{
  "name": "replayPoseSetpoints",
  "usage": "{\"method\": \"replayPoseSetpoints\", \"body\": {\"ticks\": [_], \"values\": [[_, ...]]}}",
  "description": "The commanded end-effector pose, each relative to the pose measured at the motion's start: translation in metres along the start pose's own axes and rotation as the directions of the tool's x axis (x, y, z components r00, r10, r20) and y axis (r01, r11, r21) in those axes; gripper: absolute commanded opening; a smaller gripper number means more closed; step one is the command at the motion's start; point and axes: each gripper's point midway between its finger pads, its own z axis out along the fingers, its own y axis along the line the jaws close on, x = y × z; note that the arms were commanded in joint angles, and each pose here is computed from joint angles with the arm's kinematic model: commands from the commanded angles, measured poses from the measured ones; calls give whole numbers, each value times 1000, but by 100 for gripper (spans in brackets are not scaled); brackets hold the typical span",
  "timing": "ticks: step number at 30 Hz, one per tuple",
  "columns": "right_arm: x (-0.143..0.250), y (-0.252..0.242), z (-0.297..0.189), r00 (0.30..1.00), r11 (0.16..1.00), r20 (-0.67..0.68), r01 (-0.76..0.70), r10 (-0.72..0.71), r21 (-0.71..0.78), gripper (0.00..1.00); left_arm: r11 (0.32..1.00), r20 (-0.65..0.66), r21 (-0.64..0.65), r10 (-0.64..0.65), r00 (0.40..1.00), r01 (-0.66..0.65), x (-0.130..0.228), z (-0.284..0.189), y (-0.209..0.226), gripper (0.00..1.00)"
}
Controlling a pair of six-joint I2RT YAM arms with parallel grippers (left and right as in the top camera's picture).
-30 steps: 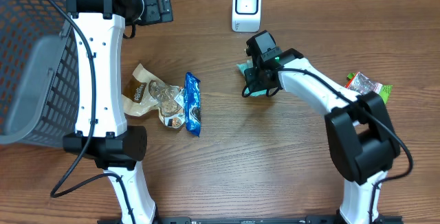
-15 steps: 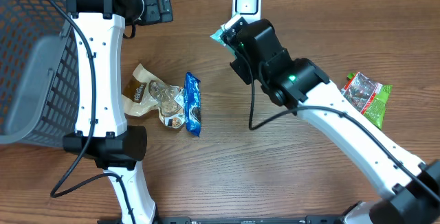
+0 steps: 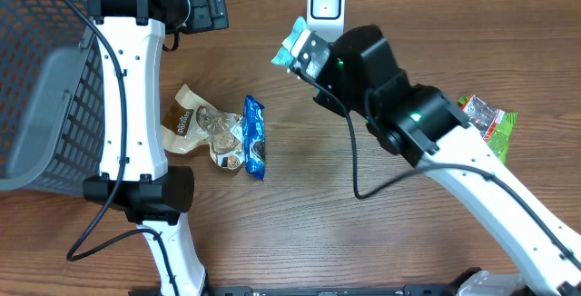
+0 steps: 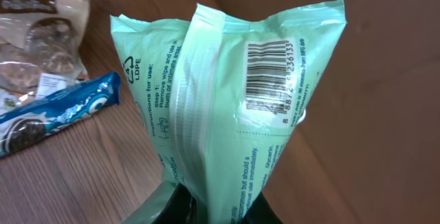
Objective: Scan the item barcode
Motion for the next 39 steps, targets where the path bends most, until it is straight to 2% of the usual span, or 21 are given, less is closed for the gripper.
{"method": "replayPoseSetpoints", "body": {"ticks": [1,6,13,17,27,32,35,39], "values": [[-26,-7,-32,991,997,113,77,-77,6,4,1000,10,-3,1,1000,-1,-2,-3,0,100],[-37,13,-52,963,979,209,189,-168,-82,4,1000,10,-3,1,1000,-1,-2,-3,0,100],[-49,41,-77,925,943,337,257,-177,-209,4,1000,10,-3,1,1000,-1,-2,-3,0,100],[-53,47,-86,909,931,373,284,-186,-229,4,1000,10,-3,1,1000,-1,-2,-3,0,100],[-53,46,-88,908,931,373,287,-190,-224,4,1000,10,-3,1,1000,-1,-2,-3,0,100],[-50,46,-85,898,921,372,328,-236,-208,4,1000,10,-3,1,1000,-1,-2,-3,0,100],[-42,40,-73,916,931,315,314,-247,-185,4,1000,10,-3,1,1000,-1,-2,-3,0,100],[-21,30,-41,957,952,173,260,-233,-159,4,1000,10,-3,1,1000,-1,-2,-3,0,100]]}}
